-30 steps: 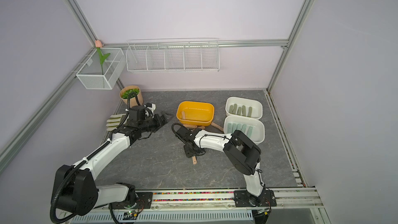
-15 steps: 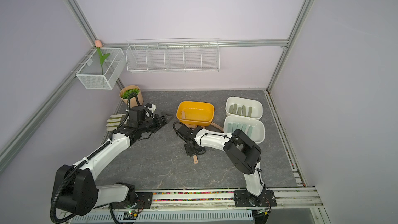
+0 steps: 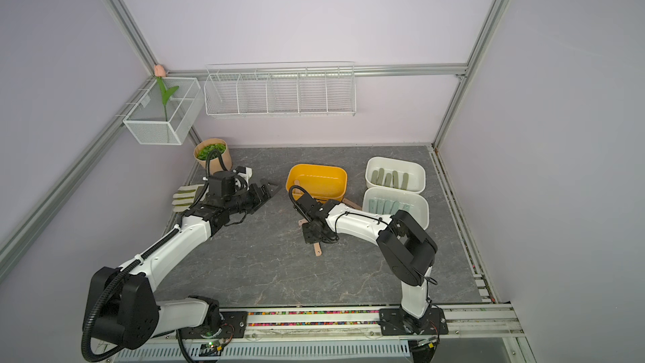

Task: Place the fruit knives into the storage box by color
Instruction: Pick up the fruit knife from the center of the board, then place the fruit knife in the storage box.

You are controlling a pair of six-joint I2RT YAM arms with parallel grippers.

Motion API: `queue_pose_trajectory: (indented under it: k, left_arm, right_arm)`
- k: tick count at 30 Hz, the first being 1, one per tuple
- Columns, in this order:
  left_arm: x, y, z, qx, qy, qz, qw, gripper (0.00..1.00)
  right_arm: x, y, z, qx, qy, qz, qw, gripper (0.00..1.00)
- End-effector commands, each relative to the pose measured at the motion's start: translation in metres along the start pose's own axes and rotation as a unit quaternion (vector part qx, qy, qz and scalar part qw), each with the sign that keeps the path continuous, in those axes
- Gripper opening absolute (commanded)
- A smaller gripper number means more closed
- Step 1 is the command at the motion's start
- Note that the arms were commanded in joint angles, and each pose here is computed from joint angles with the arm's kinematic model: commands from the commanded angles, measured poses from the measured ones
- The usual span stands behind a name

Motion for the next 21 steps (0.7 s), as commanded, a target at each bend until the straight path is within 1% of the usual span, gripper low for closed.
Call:
queue_pose_trajectory:
  k: [1, 7, 12, 16, 21]
  left_arm:
    - [0.001, -0.008, -0.009, 0.001, 0.014, -0.007, 1.0, 0.99]
    - [0.004, -0.018, -0.016, 0.009, 0.013, -0.013, 1.0, 0.99]
    - [0.008, -0.03, -0.019, 0.015, 0.008, -0.023, 1.0, 0.99]
    - [0.014, -0.043, -0.016, 0.018, -0.001, -0.026, 0.999, 0.99]
    - [0.027, -0.053, -0.011, 0.019, -0.013, -0.02, 1.0, 0.99]
  right_arm:
    - [-0.023, -0.015, -0.002, 0.023, -0.034, -0.035, 0.999, 0.28]
    - [-0.057, -0.056, -0.007, 0.046, -0.078, -0.088, 0.992, 0.28]
    - [-0.078, -0.099, -0.016, 0.076, -0.122, -0.129, 0.981, 0.28]
    - [-0.084, -0.132, -0.027, 0.1, -0.138, -0.15, 0.974, 0.28]
    - [-0.074, -0.167, -0.041, 0.134, -0.156, -0.159, 0.966, 0.28]
Point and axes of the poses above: each gripper's point midway between its finger pads, its own x axis out along the fingers, its own z axis along the line the jaws close on, y = z × x, the point moved 6 cm from there along -x, back along the fingers, and after that the axes turned 6 degrees about -x, right-handed, at the moved point
